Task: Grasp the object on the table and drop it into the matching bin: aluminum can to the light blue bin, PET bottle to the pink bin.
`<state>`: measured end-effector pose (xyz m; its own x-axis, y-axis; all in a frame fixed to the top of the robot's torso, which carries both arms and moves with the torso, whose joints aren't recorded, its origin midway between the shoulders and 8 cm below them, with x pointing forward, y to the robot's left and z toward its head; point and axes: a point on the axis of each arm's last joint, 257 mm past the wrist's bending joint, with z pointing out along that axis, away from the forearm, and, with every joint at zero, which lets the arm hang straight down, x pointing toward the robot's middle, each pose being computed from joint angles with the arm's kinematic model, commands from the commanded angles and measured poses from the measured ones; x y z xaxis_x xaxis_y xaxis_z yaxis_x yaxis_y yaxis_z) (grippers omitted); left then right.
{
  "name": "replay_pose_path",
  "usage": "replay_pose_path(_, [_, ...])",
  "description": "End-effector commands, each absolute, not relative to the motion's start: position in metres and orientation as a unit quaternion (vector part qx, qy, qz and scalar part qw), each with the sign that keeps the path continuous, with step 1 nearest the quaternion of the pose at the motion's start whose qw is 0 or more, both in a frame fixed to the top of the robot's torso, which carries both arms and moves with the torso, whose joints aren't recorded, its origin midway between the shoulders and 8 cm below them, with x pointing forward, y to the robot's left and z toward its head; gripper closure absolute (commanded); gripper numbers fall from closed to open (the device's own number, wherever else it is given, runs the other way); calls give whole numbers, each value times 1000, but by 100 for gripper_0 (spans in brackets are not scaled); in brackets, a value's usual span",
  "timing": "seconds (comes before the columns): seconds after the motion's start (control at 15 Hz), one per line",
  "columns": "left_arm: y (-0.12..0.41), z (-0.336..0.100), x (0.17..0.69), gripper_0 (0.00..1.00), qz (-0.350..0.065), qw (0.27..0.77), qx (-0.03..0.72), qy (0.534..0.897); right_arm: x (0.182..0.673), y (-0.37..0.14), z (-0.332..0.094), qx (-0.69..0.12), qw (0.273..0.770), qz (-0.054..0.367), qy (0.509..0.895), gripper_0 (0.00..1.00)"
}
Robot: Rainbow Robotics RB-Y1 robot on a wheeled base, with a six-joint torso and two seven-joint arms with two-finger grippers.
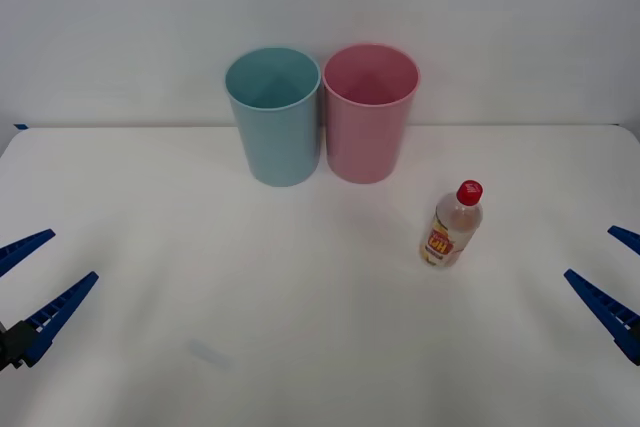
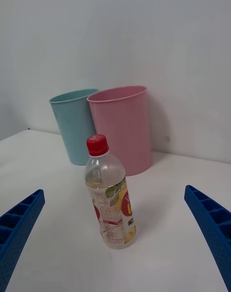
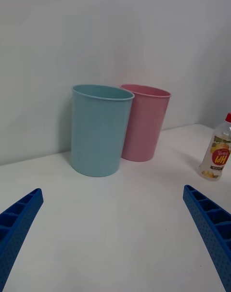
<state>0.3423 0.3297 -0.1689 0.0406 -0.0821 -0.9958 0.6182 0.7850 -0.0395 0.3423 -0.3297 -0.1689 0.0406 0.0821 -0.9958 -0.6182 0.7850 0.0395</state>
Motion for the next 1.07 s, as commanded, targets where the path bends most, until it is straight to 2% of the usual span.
replay_pose_path(0.07, [330,-169,342,0,-253,691,208,645,342,-330,-169,-208,691,253,645,0])
replay_pose_path(0.4, [330,-169,342,0,-253,691,208,645,334,-317,-165,-207,695,271,633,0])
replay_pose_path(0.73, [330,-169,342,0,-253,691,208,645,321,-314,-180,-211,682,273,645,0])
replay_pose_path(0.93, [330,-169,342,0,-253,691,208,645,319,-311,-188,-217,679,264,650,0])
replay_pose_path(1.07, [330,-169,342,0,-253,691,208,645,321,-313,-197,-233,686,228,650,0])
